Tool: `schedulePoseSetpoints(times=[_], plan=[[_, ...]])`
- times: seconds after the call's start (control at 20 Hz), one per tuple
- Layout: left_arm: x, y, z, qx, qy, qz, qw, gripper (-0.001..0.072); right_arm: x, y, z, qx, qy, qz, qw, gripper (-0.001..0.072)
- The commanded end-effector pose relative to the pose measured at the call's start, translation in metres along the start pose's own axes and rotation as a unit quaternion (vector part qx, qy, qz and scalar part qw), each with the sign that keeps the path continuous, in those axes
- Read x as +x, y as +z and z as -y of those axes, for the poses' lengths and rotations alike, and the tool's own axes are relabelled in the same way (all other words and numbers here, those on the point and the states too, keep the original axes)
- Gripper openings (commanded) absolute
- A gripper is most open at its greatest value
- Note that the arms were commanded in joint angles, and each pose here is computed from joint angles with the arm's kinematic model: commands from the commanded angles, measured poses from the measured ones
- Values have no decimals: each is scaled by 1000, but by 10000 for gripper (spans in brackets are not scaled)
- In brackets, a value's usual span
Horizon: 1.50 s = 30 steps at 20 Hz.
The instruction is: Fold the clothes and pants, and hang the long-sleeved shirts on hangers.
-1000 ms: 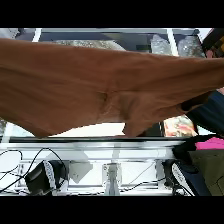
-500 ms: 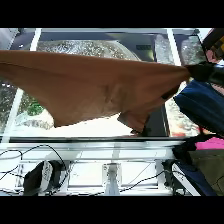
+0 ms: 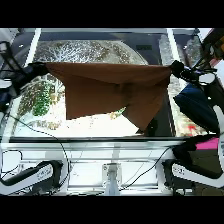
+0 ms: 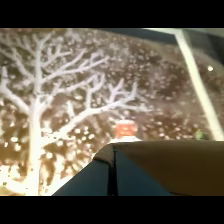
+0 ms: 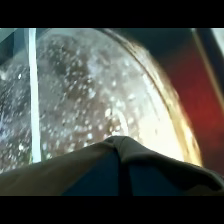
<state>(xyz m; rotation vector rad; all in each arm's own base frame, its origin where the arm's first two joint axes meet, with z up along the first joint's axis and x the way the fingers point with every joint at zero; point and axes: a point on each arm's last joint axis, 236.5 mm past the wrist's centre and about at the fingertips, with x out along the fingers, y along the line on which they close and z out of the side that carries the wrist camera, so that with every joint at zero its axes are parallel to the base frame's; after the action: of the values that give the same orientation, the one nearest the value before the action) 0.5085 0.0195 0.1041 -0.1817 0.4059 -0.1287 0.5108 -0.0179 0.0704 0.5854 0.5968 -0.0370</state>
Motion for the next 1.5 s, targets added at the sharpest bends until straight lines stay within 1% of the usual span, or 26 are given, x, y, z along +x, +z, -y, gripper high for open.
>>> schedulePoseSetpoints(times=[0.0, 0.1, 0.15, 0.2, 0.25, 0.3, 0.4, 0.5, 0.6, 0.65, 0.8, 0.95, 1.05, 1.15, 1.3, 1.45], plan=[[31, -27, -4, 17, 35, -15, 999, 20, 34, -9, 29, 36, -25, 10, 999, 12], [37, -37, -7, 14, 36, -26, 999, 21, 37, -5, 34, 35, -31, 22, 999, 13], [40, -42, -9, 13, 36, -32, 999, 88, 37, -2, 34, 35, -32, 27, 999, 59], [42, -47, -9, 12, 36, -37, 999, 444, 36, -1, 33, 32, -31, 28, 999, 229], [43, -49, -10, 8, 37, -39, 999, 703, 35, 1, 32, 30, -30, 30, 999, 493], [43, -49, -10, 8, 37, -39, 999, 720, 33, 4, 31, 26, -30, 34, 999, 620], [40, -43, -11, 8, 38, -33, 999, 720, 25, 9, 29, -7, -34, 39, 999, 625], [29, -25, -11, 6, 38, -14, 999, 713, 11, 7, 27, -53, -39, 19, 998, 612], [8, -2, -7, -56, 24, 7, 998, 667, -6, -17, 43, -63, -52, -54, 995, 503], [-5, 7, -2, -82, 5, 8, 997, 645, -16, -35, 58, -54, -61, -105, 991, 490], [-34, 8, 14, -78, -59, -20, 995, 646, -48, -90, 91, -43, -74, -241, 967, 491], [-47, -4, 22, -100, -97, -53, 989, 647, -68, -137, 99, -33, -67, -319, 945, 491], [-48, -14, 26, -105, -108, -67, 986, 648, -76, -167, 103, -14, -68, -338, 939, 491], [-47, -26, 26, -111, -108, -78, 985, 647, -76, -187, 106, 15, -69, -317, 946, 490], [-47, -41, 26, -130, -106, -93, 982, 647, -67, -197, 105, 67, -63, -275, 957, 489], [-47, -47, 26, -135, -106, -99, 980, 647, -57, -207, 104, 67, -66, -270, 958, 478]])
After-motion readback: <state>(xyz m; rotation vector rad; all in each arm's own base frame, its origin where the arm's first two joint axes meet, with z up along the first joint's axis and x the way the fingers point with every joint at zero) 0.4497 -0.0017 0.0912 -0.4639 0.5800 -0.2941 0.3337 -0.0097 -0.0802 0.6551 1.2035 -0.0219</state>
